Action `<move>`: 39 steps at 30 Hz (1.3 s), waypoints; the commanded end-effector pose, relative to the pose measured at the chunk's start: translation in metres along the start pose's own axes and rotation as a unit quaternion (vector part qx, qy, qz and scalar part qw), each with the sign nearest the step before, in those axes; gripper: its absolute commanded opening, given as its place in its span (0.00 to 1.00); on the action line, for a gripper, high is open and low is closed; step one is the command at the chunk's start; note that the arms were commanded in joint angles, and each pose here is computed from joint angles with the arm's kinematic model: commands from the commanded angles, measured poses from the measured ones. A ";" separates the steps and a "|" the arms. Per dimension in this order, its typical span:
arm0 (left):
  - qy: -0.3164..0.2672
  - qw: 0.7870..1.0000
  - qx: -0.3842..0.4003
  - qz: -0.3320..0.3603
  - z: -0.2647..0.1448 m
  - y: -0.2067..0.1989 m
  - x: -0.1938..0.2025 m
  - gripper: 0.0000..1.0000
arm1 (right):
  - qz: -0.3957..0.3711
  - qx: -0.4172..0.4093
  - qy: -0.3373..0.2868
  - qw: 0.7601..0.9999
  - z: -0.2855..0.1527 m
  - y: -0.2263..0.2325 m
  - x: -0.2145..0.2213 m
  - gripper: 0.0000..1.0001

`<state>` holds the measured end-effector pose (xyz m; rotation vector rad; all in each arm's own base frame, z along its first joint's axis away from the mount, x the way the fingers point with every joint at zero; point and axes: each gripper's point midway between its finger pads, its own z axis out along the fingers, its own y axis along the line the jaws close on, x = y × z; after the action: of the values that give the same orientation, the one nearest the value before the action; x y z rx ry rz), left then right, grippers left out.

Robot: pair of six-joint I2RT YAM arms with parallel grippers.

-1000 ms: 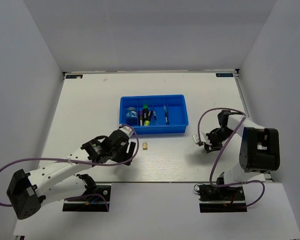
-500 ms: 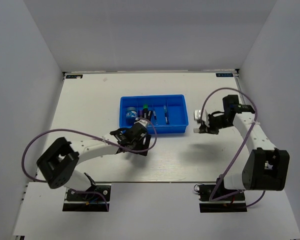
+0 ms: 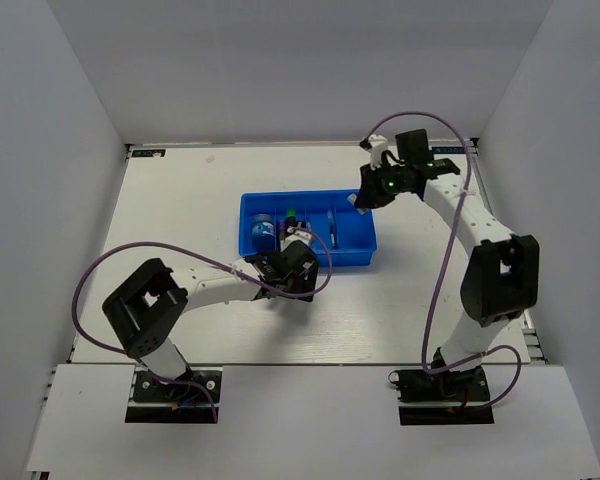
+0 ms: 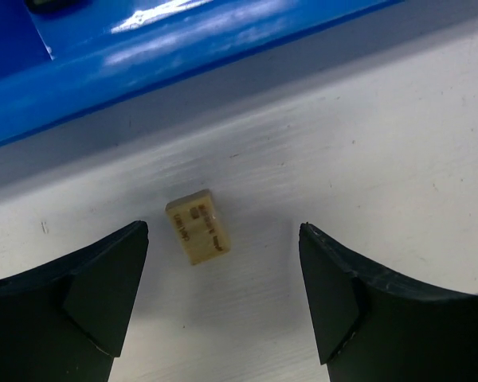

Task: Sort the stationery into containers
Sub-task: Place the stationery in the storage box, then pick up the stationery from the center of the board.

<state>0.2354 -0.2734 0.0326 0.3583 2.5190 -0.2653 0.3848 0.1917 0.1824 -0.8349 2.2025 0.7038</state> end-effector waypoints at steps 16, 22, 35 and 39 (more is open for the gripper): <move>-0.031 0.995 -0.092 -0.012 0.010 0.005 -0.014 0.82 | 0.045 0.037 0.038 0.998 0.017 0.004 0.012 0.55; -0.026 0.995 -0.095 -0.019 0.015 0.003 -0.013 0.73 | 0.057 0.021 0.017 0.998 0.003 0.017 0.011 0.55; -0.012 0.994 -0.102 -0.034 0.013 0.012 0.008 0.20 | 0.058 0.012 -0.013 0.998 -0.022 0.034 0.024 0.55; -0.026 0.996 -0.087 -0.017 -0.001 0.002 0.000 0.08 | 0.059 0.014 -0.016 0.998 -0.031 0.036 0.029 0.60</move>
<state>0.2445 -0.2738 0.0198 0.1944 2.4899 -0.0641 0.3336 0.1843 0.1736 -0.6827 2.3003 0.7161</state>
